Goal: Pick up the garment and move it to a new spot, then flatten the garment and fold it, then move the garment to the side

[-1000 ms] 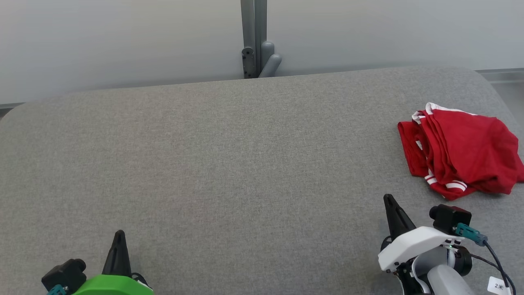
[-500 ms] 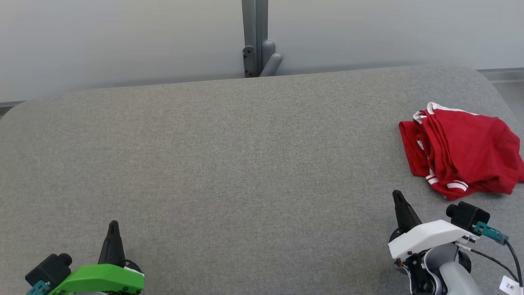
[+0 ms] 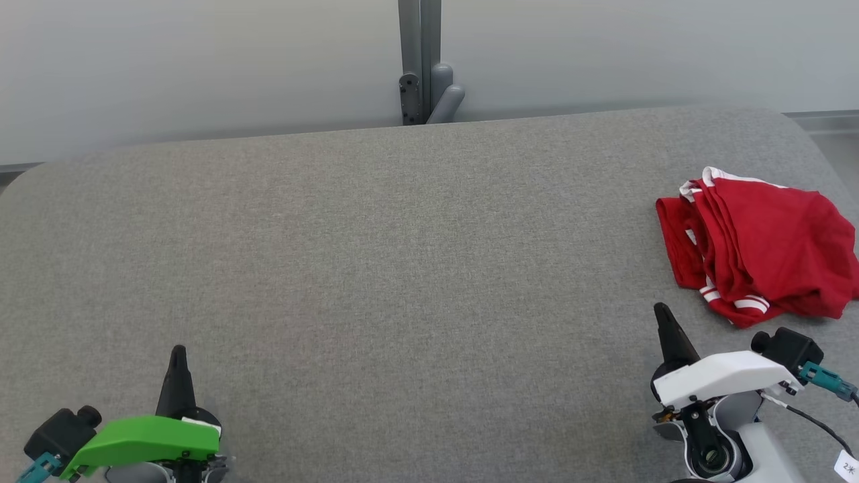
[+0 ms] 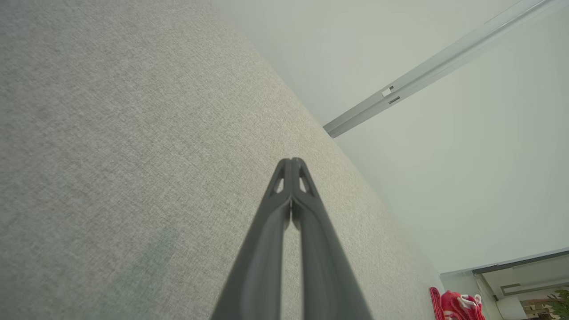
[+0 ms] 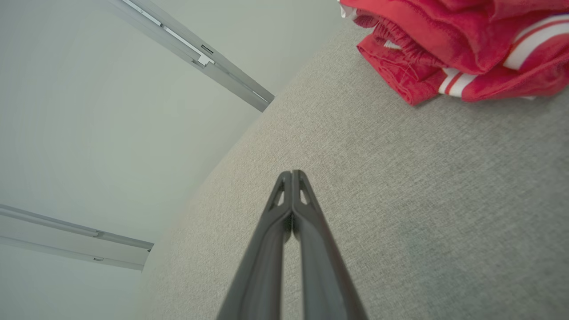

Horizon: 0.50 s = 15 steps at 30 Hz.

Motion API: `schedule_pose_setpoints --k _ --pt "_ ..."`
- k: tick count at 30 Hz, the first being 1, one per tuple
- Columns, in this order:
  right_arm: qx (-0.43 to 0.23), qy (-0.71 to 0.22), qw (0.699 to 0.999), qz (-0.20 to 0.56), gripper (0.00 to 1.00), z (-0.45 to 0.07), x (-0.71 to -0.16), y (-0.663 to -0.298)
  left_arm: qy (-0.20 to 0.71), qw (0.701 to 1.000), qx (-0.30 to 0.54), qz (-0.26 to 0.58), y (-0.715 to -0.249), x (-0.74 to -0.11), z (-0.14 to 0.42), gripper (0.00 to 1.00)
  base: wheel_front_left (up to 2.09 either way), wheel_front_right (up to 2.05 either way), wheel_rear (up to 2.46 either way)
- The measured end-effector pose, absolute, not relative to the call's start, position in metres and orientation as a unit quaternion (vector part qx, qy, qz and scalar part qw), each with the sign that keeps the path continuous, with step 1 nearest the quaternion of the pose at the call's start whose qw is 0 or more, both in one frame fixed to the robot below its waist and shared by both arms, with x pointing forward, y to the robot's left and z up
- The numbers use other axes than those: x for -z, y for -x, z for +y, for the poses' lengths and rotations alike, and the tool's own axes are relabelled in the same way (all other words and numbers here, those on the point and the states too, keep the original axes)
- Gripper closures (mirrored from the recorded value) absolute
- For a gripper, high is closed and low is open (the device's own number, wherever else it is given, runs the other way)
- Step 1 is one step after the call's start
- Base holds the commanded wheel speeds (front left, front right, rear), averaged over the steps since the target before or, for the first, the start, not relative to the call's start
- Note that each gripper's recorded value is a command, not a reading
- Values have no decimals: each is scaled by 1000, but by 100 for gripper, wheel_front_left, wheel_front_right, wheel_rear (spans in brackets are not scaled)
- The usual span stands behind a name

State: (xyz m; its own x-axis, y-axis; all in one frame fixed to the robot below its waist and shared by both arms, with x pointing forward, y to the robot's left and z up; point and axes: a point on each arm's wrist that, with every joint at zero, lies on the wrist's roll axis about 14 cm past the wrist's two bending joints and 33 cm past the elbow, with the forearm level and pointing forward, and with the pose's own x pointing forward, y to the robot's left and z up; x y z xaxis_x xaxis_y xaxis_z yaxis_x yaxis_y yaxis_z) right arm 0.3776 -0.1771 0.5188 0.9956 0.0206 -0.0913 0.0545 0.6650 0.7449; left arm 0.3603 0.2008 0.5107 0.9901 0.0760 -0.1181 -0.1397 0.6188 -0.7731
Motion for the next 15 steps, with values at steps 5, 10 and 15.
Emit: schedule_pose_setpoints --k 5,10,15 --pt "13 -437 898 43 100 -180 -521 -379 458 887 -58 32 -364 -516 201 100 0 0 0" --pt "14 -464 885 39 100 -182 -525 -382 481 875 -57 31 -366 -519 201 100 0 0 0" --pt "15 -489 871 39 100 -183 -526 -382 504 861 -56 28 -368 -521 202 100 0 0 0"
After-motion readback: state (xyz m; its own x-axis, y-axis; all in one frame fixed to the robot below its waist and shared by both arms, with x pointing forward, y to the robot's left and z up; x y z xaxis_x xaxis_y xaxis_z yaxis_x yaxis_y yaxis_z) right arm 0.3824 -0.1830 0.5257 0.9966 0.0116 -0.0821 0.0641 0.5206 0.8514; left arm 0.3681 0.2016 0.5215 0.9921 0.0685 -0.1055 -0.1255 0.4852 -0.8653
